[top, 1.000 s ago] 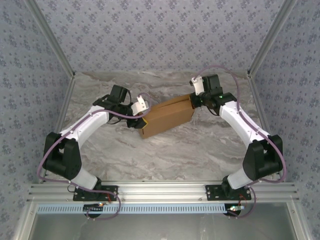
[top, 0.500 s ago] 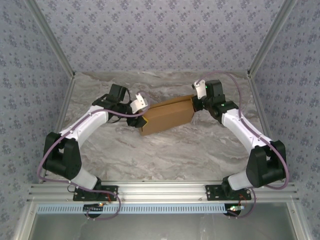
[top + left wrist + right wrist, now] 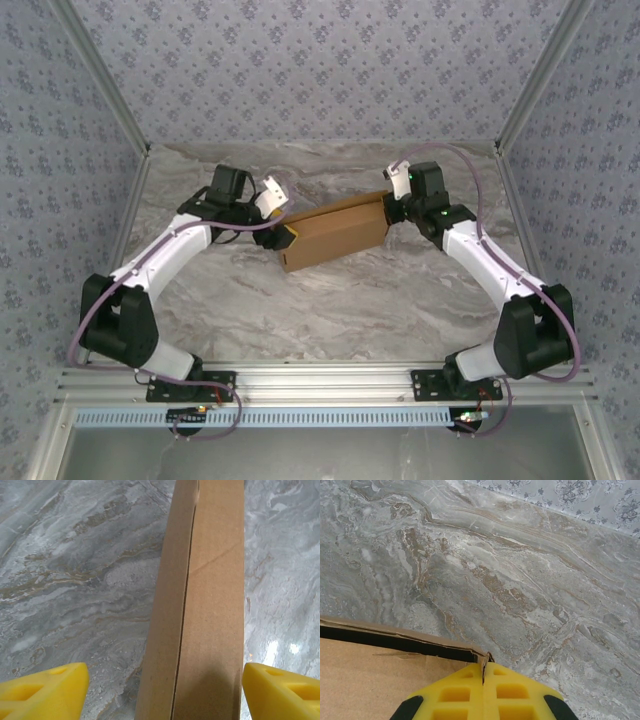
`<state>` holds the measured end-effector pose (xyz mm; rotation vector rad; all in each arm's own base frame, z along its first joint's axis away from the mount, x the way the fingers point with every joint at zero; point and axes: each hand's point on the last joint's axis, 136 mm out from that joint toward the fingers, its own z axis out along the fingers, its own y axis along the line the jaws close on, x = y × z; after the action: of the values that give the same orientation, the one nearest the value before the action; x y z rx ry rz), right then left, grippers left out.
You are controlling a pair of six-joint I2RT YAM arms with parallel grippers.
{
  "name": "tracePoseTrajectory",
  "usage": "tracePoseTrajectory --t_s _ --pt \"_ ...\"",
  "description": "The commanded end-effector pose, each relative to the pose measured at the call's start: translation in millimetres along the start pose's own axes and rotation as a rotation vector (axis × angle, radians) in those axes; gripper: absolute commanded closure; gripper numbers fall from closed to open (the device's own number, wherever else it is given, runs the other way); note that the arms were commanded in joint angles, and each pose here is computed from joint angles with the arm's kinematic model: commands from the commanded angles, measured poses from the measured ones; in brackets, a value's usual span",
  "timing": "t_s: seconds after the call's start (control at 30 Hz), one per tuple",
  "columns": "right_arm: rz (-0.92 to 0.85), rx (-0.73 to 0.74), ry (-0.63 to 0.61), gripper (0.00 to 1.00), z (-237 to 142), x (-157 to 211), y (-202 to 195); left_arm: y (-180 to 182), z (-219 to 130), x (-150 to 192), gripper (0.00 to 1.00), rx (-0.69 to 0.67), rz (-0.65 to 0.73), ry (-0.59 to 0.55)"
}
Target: Fold the paper box
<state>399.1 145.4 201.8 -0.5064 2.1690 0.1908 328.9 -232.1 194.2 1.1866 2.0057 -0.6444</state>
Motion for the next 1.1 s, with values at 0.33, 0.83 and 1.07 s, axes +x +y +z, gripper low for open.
tracePoseTrajectory --t_s 0.33,0.83,1.07 --pt "0.016 0.025 0.106 1.00 1.2 27.0 1.0 -0.5 -47.8 2.7 0.40 -0.257 -0.335 -0.094" --pt "0.013 0.025 0.110 1.00 0.6 26.8 0.6 -0.8 -31.7 13.8 0.86 -0.247 -0.353 -0.002" --pt "0.018 0.025 0.113 1.00 1.6 28.3 0.9 1.4 -29.6 10.1 0.96 -0.249 -0.445 -0.025"
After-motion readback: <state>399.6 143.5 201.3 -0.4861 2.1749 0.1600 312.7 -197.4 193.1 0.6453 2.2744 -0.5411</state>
